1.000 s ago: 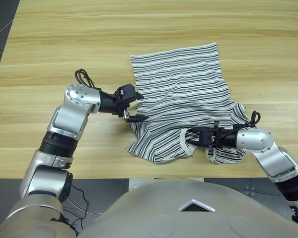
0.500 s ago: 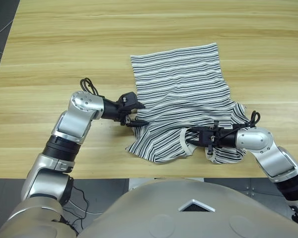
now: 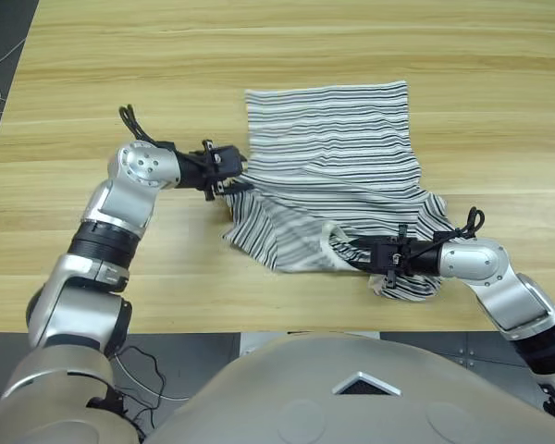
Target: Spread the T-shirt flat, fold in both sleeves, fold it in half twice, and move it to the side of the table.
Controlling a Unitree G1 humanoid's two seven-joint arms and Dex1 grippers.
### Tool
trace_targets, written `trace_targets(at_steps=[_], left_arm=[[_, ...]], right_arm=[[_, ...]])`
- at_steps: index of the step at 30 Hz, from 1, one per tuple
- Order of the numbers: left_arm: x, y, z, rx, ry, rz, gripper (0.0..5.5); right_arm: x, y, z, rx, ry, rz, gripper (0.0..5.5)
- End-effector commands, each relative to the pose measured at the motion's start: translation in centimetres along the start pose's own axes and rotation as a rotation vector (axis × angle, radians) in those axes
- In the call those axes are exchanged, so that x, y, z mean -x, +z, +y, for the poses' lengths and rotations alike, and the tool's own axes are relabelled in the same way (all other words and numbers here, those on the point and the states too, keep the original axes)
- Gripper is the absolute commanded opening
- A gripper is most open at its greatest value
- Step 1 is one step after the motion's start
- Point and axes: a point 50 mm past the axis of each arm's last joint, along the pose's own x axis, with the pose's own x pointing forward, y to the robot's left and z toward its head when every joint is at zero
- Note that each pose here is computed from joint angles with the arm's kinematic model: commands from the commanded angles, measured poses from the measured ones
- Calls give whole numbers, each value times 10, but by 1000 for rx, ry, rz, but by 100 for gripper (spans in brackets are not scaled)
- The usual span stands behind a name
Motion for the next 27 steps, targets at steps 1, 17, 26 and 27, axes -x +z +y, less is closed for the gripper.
trace_targets(at_steps=[1, 17, 26, 27], left_arm=[[-6, -53, -32, 21, -67, 224, 253], [12, 20, -8, 308, -233, -287, 253], [36, 50, 29, 365, -101, -445, 253], [38, 52, 29, 370, -106, -458, 253]], right_arm=[[2, -12, 4, -27, 9, 70, 174], [28, 44, -37, -298, -174, -409, 174], [60, 17, -43, -367, -175, -281, 174], [64, 10, -43, -371, -169, -247, 174]])
